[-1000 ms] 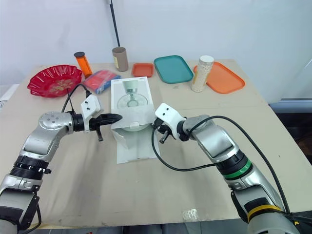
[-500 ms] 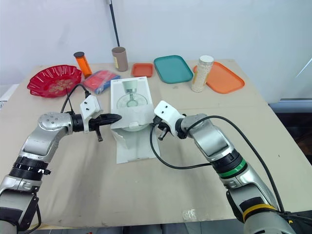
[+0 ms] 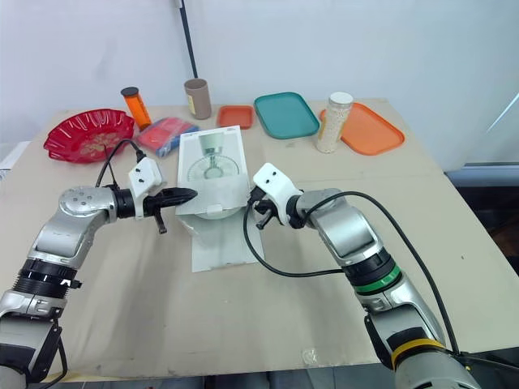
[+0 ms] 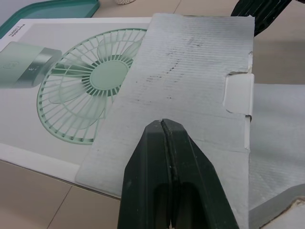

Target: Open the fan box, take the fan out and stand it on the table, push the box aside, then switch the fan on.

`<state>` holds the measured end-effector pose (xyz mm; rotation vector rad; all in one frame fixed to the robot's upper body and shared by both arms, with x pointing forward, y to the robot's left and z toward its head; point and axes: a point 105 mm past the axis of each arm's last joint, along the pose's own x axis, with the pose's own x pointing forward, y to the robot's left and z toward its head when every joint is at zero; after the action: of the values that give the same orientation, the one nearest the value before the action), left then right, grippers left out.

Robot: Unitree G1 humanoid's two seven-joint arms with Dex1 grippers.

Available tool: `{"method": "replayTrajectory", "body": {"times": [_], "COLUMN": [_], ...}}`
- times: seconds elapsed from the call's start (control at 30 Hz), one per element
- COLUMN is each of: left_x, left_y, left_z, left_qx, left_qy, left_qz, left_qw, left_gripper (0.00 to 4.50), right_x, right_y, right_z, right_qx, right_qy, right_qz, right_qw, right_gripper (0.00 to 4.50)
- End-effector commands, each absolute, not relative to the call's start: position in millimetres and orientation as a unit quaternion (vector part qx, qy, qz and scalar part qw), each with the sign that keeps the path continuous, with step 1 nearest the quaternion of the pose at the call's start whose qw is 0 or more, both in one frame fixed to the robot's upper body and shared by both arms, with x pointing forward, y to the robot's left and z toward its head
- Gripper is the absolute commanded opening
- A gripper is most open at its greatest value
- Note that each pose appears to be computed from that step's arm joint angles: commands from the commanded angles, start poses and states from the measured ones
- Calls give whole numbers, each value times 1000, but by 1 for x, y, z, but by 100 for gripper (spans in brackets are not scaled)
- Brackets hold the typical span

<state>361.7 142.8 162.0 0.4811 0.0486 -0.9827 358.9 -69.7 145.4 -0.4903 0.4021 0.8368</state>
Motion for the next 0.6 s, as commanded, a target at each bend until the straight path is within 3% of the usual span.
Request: {"method": "replayTrajectory", "body": {"times": [0.03,0.37,0.6], "left_x": [360,361,360], "left_y": [148,145,142], "left_z": [138,138,138], "left_qx": [233,235,234], "left_qy": [69,66,64], "left_qz": [-462,-466,-470], "left_qw": [853,850,849], "left_gripper": [0,0,0], "right_x": [357,341,318], "right_y": [-63,-75,-67], "right_z": [158,154,173], "right_qx": [-239,-267,-257], "right_qy": [162,167,135], "right_qz": [414,435,501], "right_qw": [863,844,816], "right_gripper": [5,5,5]}}
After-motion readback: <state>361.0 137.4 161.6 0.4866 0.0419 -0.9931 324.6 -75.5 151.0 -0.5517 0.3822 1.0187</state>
